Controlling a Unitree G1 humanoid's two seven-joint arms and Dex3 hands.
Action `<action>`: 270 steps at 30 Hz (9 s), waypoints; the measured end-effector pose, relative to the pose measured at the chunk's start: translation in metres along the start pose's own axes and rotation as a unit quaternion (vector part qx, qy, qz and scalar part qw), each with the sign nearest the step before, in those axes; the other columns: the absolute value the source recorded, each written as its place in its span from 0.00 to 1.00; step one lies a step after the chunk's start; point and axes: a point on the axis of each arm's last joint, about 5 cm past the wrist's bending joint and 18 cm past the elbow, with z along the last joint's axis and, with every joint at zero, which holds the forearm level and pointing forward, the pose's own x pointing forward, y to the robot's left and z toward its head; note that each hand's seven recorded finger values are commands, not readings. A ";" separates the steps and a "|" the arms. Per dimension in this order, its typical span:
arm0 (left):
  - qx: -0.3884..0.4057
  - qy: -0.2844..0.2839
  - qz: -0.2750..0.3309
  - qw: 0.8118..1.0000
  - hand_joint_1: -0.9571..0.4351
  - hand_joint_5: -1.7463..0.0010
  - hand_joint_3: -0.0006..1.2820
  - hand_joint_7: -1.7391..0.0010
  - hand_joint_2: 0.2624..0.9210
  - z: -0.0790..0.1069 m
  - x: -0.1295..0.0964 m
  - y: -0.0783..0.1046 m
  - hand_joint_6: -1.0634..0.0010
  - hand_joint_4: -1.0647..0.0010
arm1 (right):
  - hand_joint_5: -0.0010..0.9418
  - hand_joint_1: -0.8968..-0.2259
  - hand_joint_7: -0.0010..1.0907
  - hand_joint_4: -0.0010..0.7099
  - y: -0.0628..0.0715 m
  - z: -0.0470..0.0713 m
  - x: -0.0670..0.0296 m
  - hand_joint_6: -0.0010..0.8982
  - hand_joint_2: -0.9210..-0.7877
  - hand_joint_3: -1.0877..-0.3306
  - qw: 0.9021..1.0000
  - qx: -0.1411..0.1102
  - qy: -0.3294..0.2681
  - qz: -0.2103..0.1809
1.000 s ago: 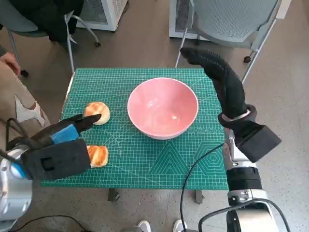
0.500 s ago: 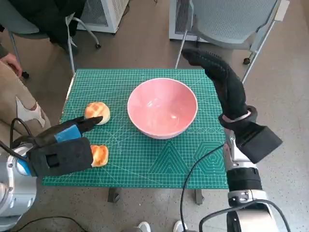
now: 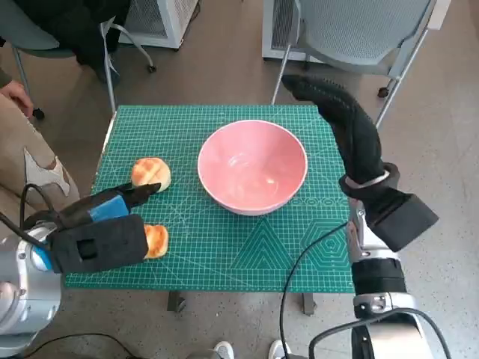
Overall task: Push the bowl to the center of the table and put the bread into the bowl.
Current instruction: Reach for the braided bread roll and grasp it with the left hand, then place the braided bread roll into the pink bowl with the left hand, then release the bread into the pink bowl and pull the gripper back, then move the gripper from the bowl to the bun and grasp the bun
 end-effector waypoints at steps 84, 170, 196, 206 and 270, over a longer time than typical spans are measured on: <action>0.030 0.081 0.019 0.996 0.69 0.21 0.45 0.38 0.56 -0.004 0.052 -0.046 0.38 0.34 | 0.00 0.30 0.40 0.20 -0.010 0.008 0.0031 0.00 0.00 0.31 1.000 0.003 -0.009 0.010; 0.128 -0.189 0.228 0.947 0.69 0.38 0.04 0.39 0.95 0.138 0.022 0.089 0.34 0.26 | 0.00 0.31 0.40 0.20 -0.011 0.005 -0.0058 0.00 0.00 0.31 1.000 0.002 0.001 0.005; 0.167 -0.170 0.135 0.962 0.69 0.32 0.06 0.47 0.93 0.182 0.087 0.094 0.30 0.26 | 0.00 0.30 0.41 0.21 -0.021 0.011 -0.0285 0.00 0.00 0.33 0.999 -0.029 0.010 -0.039; 0.144 -0.159 0.088 0.973 0.50 0.78 0.03 0.95 0.80 0.184 0.094 0.092 0.74 0.64 | 0.00 0.29 0.41 0.21 -0.020 0.014 -0.0267 0.00 0.00 0.33 0.998 -0.041 0.010 -0.047; 0.099 -0.069 0.226 0.967 0.75 1.00 0.01 0.99 0.73 0.052 -0.003 0.082 0.83 1.00 | 0.00 0.30 0.41 0.19 -0.010 0.008 -0.0221 0.00 0.00 0.31 0.999 -0.019 0.024 -0.028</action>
